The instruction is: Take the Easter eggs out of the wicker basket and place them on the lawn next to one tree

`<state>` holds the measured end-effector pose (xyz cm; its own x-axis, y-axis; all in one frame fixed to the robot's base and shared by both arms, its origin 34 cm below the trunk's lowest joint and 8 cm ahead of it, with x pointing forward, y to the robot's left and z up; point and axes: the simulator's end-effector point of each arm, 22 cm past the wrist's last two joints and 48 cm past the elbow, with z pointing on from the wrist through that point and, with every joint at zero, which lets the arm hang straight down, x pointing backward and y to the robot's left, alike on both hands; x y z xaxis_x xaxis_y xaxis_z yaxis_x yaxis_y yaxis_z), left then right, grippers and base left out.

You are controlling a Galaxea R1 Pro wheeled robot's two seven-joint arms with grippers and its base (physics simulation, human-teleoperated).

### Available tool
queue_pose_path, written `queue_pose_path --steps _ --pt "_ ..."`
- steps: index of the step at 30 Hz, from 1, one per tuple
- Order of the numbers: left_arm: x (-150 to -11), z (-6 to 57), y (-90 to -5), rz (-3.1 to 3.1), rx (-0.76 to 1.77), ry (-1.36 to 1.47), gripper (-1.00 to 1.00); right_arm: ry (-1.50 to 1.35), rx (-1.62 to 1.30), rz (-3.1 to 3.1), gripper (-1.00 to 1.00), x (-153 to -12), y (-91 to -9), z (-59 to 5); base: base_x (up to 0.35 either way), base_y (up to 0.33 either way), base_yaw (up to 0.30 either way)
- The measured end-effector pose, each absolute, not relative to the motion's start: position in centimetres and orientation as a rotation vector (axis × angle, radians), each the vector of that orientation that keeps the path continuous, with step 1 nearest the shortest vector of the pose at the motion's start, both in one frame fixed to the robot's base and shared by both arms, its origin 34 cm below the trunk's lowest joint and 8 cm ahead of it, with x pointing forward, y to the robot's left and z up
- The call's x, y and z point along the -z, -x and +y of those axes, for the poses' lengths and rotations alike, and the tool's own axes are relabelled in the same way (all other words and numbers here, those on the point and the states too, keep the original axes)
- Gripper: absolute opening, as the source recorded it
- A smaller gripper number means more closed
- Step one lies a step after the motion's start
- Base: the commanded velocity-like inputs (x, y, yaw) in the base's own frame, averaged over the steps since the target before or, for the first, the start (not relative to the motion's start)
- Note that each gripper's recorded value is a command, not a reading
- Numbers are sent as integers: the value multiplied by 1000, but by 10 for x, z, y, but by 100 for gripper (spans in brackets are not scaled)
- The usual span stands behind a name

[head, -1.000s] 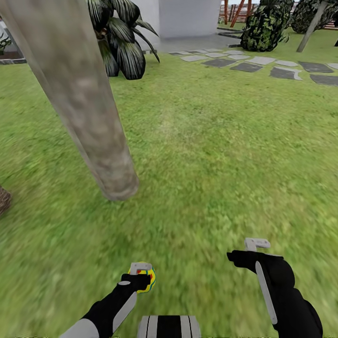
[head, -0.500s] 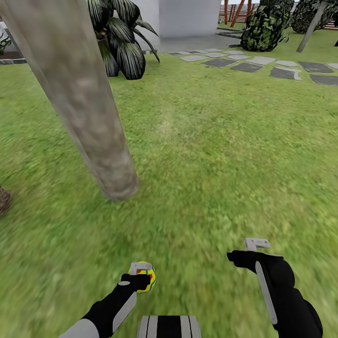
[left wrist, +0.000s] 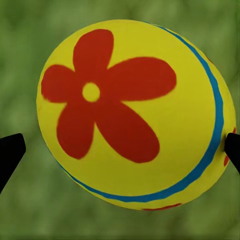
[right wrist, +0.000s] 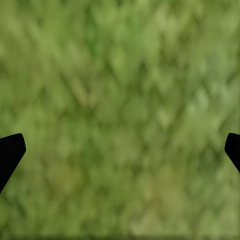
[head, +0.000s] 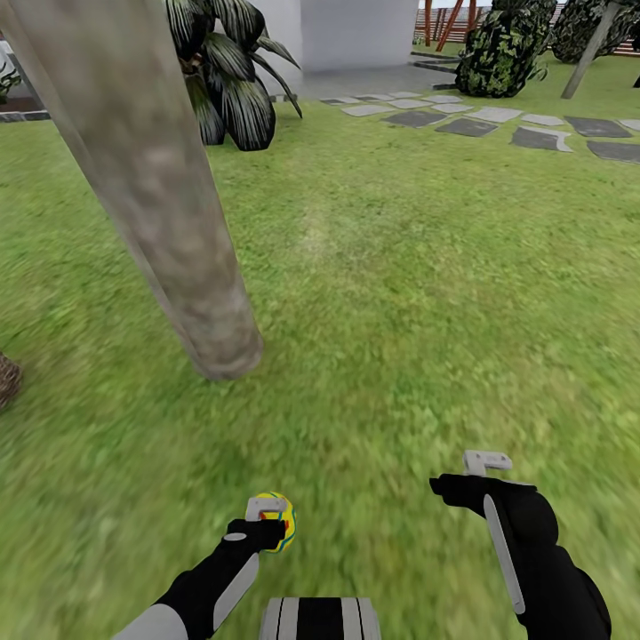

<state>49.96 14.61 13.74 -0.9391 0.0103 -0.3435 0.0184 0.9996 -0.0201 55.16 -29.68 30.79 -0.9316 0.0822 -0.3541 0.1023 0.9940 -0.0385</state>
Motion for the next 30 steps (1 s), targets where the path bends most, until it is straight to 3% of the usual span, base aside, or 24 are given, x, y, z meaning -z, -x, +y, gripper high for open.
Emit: queue_pose_path --steps 30 --pt "-159 159 -506 2765 -12 -33 100 -133 73 2701 100 -347 -565 -297 0 0 0"
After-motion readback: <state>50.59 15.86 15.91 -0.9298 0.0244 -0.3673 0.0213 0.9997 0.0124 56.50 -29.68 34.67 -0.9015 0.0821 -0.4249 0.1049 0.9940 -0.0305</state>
